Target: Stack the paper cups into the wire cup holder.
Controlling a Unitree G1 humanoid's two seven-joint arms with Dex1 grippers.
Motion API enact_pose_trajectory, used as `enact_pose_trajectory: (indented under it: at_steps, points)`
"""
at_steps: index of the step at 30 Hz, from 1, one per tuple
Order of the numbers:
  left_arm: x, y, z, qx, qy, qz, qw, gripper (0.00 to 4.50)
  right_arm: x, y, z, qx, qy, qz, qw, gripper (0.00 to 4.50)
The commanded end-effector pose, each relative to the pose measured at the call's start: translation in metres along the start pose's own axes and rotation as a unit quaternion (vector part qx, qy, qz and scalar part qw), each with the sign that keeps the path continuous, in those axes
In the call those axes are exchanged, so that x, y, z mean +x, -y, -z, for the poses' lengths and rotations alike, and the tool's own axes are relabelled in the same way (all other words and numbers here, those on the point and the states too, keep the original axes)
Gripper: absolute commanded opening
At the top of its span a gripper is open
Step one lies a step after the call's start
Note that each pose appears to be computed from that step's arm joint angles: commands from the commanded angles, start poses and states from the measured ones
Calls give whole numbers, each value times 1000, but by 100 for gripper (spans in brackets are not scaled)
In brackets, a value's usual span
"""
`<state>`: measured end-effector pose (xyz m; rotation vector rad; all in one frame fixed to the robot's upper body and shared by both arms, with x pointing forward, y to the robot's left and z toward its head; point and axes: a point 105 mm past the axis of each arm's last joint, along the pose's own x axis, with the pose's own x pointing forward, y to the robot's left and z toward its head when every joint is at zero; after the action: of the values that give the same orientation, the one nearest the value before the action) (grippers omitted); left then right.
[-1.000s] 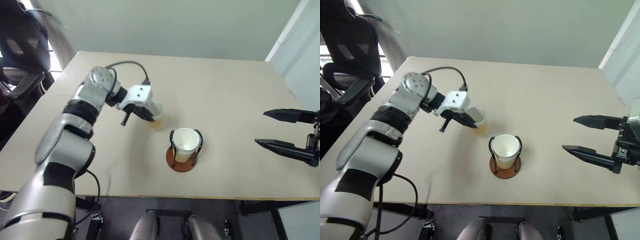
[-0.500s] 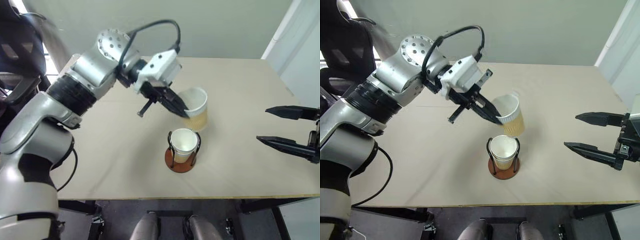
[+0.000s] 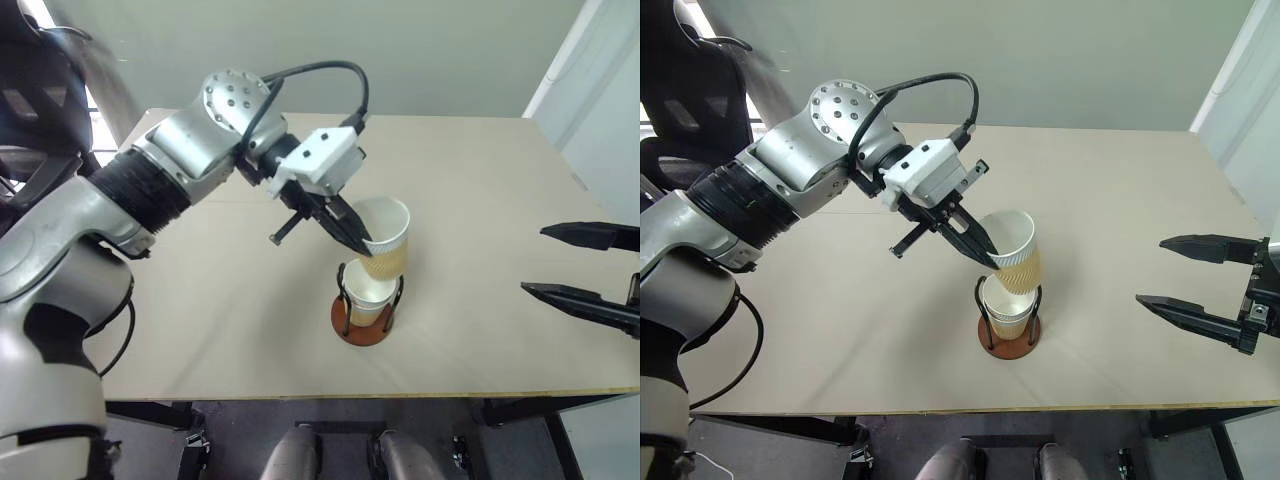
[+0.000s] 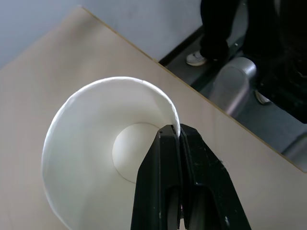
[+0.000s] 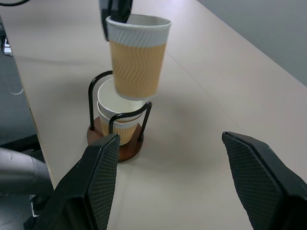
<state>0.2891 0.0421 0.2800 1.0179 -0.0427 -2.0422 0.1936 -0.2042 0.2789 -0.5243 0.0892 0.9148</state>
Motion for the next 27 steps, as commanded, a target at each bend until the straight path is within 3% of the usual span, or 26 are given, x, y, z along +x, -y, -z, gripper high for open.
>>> enact_pose_trajectory:
  at_steps: [1, 18, 21, 27]
  points:
    - [0, 5, -1, 13, -19, 27, 999, 2, -5, 2, -7, -19, 5, 20, 1000, 348]
    - [11, 7, 10, -7, -18, 42, 999, 2, -5, -1, -7, -19, 4, 20, 1000, 348]
    - [11, 5, 10, -13, -17, 38, 999, 63, -5, -1, -7, -19, 5, 20, 1000, 348]
    - [9, 5, 12, -15, -19, 32, 999, 267, -2, 0, -7, -18, 6, 15, 1000, 348]
